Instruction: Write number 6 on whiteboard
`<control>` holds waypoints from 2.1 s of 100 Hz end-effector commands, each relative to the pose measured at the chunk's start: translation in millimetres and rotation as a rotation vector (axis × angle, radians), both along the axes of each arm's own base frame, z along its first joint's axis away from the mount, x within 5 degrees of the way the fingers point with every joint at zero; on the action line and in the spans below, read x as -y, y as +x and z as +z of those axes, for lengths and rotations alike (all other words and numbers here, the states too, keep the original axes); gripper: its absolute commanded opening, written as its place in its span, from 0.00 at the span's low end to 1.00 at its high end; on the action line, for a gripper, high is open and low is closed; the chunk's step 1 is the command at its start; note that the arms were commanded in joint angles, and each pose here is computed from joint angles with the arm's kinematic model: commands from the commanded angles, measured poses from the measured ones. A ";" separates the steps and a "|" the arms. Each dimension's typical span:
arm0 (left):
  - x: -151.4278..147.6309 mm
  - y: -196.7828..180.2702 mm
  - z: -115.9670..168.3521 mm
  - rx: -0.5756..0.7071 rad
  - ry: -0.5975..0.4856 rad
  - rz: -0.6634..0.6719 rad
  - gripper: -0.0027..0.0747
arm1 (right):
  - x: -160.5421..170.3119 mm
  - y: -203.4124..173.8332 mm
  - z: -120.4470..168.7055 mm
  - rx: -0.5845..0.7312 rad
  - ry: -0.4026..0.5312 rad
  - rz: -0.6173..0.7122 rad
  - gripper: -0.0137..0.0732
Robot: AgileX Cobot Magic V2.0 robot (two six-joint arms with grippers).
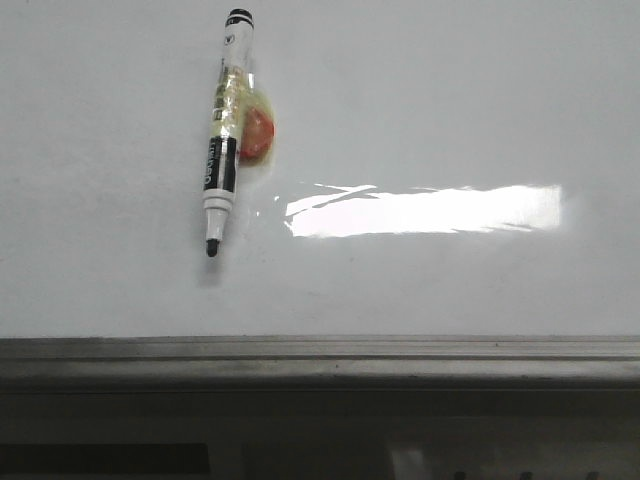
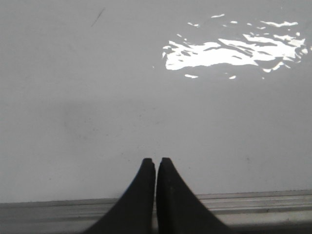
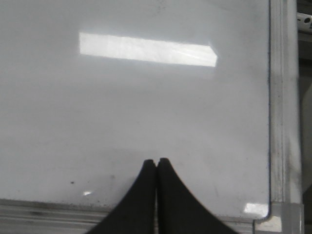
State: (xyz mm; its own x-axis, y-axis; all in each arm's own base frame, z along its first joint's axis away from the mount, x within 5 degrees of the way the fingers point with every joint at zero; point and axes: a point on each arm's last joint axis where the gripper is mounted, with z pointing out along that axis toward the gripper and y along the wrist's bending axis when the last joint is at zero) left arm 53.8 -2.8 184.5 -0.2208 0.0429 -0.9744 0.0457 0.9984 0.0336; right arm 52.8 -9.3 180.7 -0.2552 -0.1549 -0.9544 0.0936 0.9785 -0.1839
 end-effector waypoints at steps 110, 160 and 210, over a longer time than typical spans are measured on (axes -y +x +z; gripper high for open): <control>31.8 34.7 110.9 -0.180 -0.361 -0.253 0.08 | -17.7 -10.7 153.3 0.049 0.261 0.126 0.11; 113.9 89.8 127.4 -0.463 -0.294 -0.676 0.59 | -21.9 -13.4 176.1 0.030 0.240 0.194 0.54; 168.6 129.4 100.9 -0.499 -0.314 -0.643 0.59 | -25.6 -13.8 177.9 0.040 0.297 0.224 0.54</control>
